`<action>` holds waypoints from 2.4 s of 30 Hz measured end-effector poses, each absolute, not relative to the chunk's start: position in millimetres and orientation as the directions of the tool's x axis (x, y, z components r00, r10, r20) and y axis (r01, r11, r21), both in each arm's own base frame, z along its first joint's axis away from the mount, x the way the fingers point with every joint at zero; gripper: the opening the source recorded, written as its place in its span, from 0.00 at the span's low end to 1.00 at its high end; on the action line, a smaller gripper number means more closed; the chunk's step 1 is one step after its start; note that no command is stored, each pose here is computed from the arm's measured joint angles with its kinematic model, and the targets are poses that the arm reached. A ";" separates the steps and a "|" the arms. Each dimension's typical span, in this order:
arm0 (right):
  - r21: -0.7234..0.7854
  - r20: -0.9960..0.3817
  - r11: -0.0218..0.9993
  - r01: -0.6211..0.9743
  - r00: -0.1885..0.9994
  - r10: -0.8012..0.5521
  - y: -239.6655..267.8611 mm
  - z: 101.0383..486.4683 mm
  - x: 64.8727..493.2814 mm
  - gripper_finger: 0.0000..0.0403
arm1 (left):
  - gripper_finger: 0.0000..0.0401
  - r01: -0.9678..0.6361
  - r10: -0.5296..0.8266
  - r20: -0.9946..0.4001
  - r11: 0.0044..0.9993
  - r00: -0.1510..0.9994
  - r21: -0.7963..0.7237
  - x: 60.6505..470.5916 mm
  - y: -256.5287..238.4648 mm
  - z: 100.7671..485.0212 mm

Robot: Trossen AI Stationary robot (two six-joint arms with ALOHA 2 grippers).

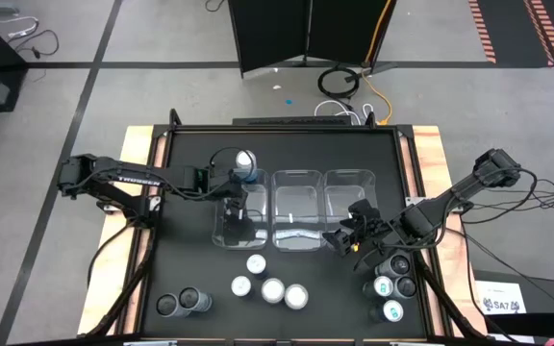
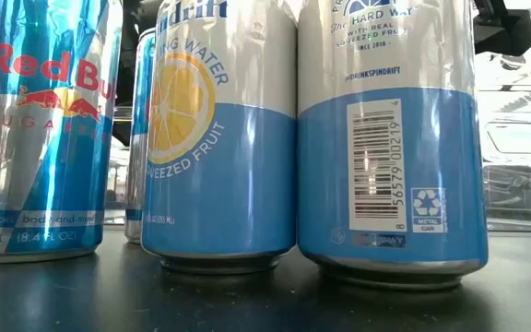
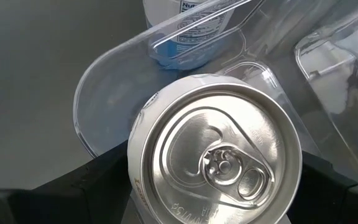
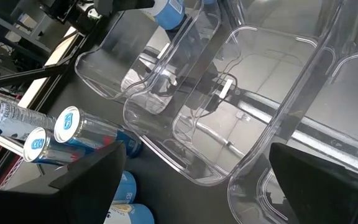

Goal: Sort soda cans
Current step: Put the top left blue-white soda can into the left transparent bin, then put the top blue-white soda can into the left transparent bin

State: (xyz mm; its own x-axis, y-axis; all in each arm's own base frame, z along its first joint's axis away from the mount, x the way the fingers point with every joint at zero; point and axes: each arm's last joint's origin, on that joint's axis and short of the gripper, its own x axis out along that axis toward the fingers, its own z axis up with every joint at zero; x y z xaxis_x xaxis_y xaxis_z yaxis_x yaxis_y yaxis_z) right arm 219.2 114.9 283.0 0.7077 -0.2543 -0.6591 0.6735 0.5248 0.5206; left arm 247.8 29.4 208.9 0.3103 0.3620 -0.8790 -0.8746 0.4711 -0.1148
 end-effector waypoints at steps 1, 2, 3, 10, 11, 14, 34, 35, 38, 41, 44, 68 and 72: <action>0.520 -0.659 0.525 0.673 0.708 -0.254 115.0 283.0 219.2 0.97 | 0.84 -0.875 0.360 -0.880 0.471 0.311 -0.116 247.8 29.4 208.8; 0.521 -0.659 0.525 0.673 0.708 -0.254 115.0 283.0 219.2 0.97 | 0.84 -0.874 0.359 -0.880 0.471 0.311 -0.117 247.8 29.3 208.8; 0.520 -0.659 0.525 0.673 0.708 -0.254 115.0 282.9 219.3 0.97 | 0.84 -0.874 0.357 -0.881 0.471 0.311 -0.117 247.8 29.3 209.0; 0.516 -0.659 0.531 0.672 0.708 -0.254 115.0 282.9 219.2 0.97 | 0.84 -0.872 0.341 -0.886 0.473 0.314 -0.127 248.7 29.0 210.4; 0.516 -0.659 0.531 0.672 0.707 -0.254 115.0 282.9 219.3 0.97 | 0.84 -0.872 0.340 -0.887 0.473 0.313 -0.127 248.6 29.0 210.4; 0.516 -0.659 0.531 0.672 0.708 -0.254 115.0 282.9 219.3 0.97 | 0.87 -0.871 0.333 -0.891 0.474 0.308 -0.124 248.0 28.8 210.4; 0.491 -0.660 0.571 0.658 0.709 -0.248 115.3 283.0 219.5 0.97 | 0.98 -0.842 0.238 -0.883 0.474 0.404 -0.258 235.6 25.8 244.9; 0.490 -0.660 0.573 0.657 0.709 -0.248 115.3 283.0 219.5 0.97 | 0.98 -0.842 0.244 -0.877 0.470 0.414 -0.266 233.8 25.8 251.2; 0.486 -0.660 0.579 0.655 0.709 -0.248 115.3 283.0 219.5 0.97 | 0.98 -0.831 0.265 -0.852 0.472 0.452 -0.294 228.0 25.7 270.3; 0.481 -0.660 0.584 0.653 0.709 -0.248 115.3 283.0 219.5 0.97 | 0.98 -0.801 0.295 -0.802 0.494 0.520 -0.338 224.1 26.6 291.3; 0.479 -0.659 0.587 0.653 0.709 -0.251 115.2 283.0 219.4 0.97 | 0.98 -0.758 0.351 -0.732 0.557 0.584 -0.338 223.9 28.1 310.5; 0.523 -0.616 0.511 0.682 0.717 -0.327 112.3 284.2 220.2 0.97 | 0.97 -0.595 0.536 -0.265 0.665 0.801 -0.451 245.3 70.2 362.5; 0.524 -0.615 0.501 0.689 0.713 -0.338 109.4 284.3 221.7 0.97 | 0.97 -0.667 0.537 -0.396 0.593 0.745 -0.452 237.4 94.3 349.9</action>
State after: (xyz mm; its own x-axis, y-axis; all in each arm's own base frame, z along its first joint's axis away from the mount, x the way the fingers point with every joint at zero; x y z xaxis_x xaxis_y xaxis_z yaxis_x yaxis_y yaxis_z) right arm 221.7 109.4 284.3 0.7127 -0.3376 -0.6149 0.6891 0.5007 0.5238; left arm 237.4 94.3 349.9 0.7453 0.5366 -0.3957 -0.6666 0.5930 -0.4515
